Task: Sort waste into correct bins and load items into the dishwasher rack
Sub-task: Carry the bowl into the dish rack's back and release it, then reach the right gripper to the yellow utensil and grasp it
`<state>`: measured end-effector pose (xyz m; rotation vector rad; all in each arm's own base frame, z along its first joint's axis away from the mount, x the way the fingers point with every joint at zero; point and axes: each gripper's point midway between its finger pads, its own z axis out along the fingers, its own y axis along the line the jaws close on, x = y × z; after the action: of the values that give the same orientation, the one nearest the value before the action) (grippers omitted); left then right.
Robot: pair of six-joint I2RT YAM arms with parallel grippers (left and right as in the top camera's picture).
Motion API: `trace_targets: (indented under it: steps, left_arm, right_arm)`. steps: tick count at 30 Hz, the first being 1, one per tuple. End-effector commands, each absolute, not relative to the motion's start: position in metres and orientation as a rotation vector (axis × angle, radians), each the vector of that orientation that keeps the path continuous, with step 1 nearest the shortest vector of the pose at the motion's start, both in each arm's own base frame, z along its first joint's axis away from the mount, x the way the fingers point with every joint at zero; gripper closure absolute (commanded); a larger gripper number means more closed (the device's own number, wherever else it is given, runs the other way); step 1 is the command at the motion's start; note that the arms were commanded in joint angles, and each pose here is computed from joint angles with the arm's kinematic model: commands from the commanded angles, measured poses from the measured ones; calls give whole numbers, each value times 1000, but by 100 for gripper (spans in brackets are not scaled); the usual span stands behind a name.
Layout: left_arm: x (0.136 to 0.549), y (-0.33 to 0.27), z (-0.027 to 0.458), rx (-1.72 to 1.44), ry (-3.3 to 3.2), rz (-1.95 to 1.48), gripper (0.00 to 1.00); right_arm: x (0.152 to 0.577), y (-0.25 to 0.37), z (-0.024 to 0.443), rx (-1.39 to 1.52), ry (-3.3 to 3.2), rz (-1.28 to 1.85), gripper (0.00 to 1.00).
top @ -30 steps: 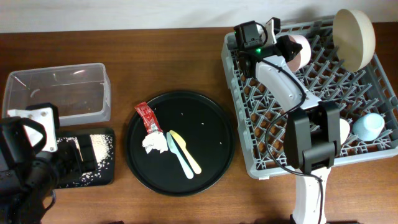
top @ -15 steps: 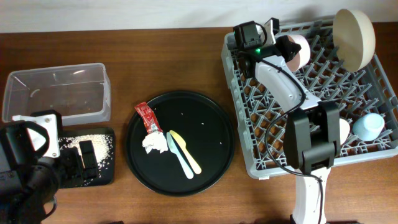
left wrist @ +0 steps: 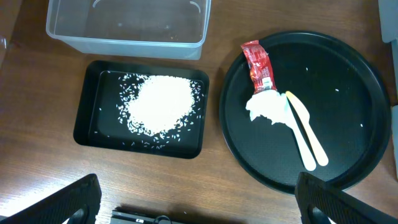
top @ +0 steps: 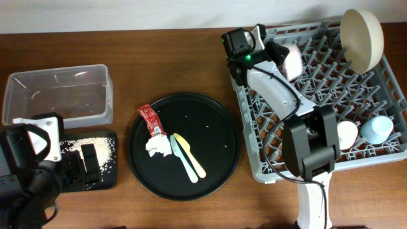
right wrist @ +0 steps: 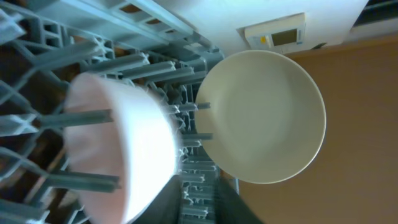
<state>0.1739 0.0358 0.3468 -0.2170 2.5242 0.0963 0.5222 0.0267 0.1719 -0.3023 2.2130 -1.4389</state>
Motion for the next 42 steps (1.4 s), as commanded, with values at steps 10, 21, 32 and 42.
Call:
trace_targets:
  steps: [10, 21, 32, 42]
  left_arm:
    - [173, 37, 348, -224, 2517, 101, 1]
    - [173, 37, 348, -224, 2517, 101, 1]
    - [172, 37, 348, -224, 2518, 101, 1]
    - [172, 37, 348, -224, 2523, 100, 1]
  right_arm:
    - [517, 90, 166, -419, 2163, -1363, 35]
    - [464, 182, 233, -291, 2403, -328, 24]
    - [342, 256, 201, -635, 2825, 471, 44]
    - [284, 293, 82, -985, 3061, 290, 52]
